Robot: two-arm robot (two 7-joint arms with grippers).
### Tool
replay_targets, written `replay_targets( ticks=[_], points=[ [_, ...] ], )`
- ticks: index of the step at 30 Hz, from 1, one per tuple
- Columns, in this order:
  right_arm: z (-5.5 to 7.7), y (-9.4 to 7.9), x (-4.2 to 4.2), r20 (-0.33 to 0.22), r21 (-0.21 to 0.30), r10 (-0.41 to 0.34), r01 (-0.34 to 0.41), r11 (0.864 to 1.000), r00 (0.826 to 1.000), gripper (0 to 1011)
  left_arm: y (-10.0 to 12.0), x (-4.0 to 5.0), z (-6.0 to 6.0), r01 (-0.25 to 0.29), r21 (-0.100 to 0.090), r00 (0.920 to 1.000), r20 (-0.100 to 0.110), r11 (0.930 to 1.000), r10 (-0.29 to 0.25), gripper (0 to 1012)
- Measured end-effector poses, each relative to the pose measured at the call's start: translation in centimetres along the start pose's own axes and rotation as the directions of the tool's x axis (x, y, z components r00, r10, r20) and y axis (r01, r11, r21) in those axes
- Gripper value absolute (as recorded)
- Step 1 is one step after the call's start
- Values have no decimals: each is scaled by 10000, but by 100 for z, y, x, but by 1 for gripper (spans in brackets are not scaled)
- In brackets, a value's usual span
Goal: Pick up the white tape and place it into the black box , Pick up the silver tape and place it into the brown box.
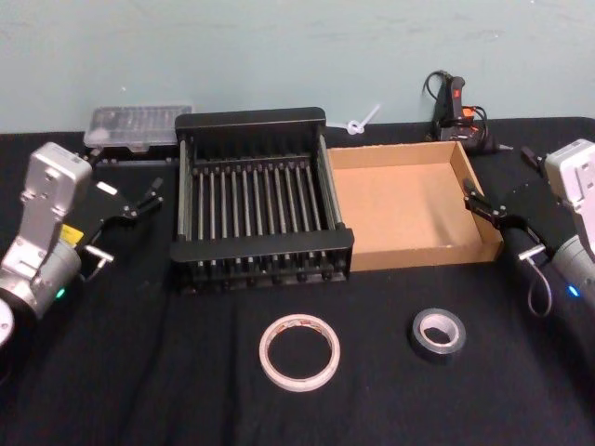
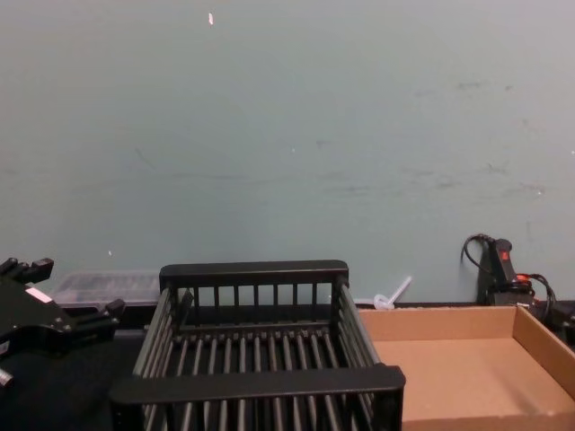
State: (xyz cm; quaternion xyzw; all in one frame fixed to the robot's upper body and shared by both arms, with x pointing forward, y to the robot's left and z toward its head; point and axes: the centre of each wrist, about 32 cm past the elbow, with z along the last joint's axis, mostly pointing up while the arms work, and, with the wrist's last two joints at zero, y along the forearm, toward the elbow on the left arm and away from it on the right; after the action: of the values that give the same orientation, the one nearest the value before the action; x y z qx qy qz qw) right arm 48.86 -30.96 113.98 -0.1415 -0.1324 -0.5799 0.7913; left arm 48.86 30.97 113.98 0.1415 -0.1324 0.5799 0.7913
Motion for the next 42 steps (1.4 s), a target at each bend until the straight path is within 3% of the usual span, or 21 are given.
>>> replay_targets(
  ticks=[23, 42],
  points=[
    [-7, -14, -19, -255, 91, 151, -149, 9998, 9996, 1002, 0, 0, 0, 0, 0, 10000, 1, 10000, 0, 1001],
    [69, -270, -183, -1200, 245, 608, -583, 9980, 9909, 1002, 0, 0, 0, 0, -1, 10000, 1, 10000, 0, 1001]
  ],
)
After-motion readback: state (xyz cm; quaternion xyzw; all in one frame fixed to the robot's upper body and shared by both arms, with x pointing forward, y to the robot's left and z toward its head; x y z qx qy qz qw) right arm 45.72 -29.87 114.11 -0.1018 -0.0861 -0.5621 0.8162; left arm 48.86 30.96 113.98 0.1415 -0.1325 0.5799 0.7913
